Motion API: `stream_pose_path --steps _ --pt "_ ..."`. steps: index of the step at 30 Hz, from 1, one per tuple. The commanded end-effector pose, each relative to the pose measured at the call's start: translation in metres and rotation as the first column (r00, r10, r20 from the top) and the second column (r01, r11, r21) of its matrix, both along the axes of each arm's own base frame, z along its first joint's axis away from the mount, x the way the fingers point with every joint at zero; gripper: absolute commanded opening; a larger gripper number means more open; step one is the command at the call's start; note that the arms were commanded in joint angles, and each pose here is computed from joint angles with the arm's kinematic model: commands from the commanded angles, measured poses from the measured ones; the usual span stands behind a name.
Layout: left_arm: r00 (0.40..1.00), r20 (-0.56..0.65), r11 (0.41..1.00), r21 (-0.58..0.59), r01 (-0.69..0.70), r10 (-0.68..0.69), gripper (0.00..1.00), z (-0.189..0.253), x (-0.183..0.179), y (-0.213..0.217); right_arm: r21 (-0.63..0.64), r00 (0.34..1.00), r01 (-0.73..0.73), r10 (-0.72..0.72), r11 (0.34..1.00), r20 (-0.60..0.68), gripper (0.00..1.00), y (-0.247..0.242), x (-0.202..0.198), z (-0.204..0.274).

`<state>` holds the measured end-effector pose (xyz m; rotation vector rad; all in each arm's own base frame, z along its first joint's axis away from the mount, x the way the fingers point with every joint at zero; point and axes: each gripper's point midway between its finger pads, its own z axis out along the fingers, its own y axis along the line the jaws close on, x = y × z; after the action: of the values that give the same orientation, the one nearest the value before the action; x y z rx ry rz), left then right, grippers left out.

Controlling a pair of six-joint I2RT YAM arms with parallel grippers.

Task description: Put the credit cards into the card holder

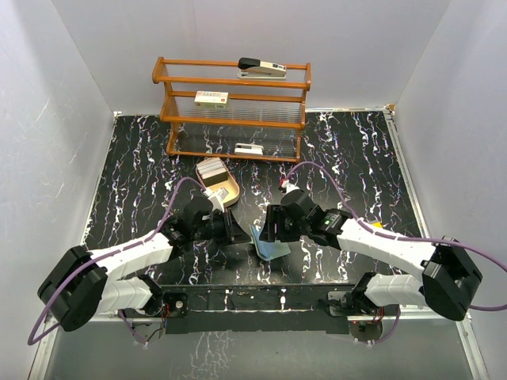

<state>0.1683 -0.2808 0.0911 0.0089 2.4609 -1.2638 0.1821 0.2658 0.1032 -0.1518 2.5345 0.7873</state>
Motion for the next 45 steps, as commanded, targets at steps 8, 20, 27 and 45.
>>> stream_pose_path --steps 8,20,27,45 --pt "1.000 0.009 1.000 0.013 -0.015 0.015 0.00 0.000 -0.001 0.004 0.050 0.997 -0.071 0.070 0.996 0.020 0.47 0.022 0.003 -0.007" --pt "1.000 0.017 1.000 0.006 -0.014 0.014 0.16 0.002 0.001 0.003 0.016 0.997 -0.077 0.077 0.997 -0.012 0.28 0.020 0.000 -0.026" --pt "1.000 0.021 1.000 -0.015 -0.012 0.012 0.34 -0.004 0.002 -0.001 0.020 0.997 -0.067 0.067 0.998 -0.029 0.27 0.017 -0.004 -0.036" --pt "0.999 0.003 0.999 0.037 0.034 -0.034 0.43 -0.031 0.004 -0.006 0.034 0.995 -0.081 0.083 0.996 -0.049 0.34 0.016 -0.011 -0.041"
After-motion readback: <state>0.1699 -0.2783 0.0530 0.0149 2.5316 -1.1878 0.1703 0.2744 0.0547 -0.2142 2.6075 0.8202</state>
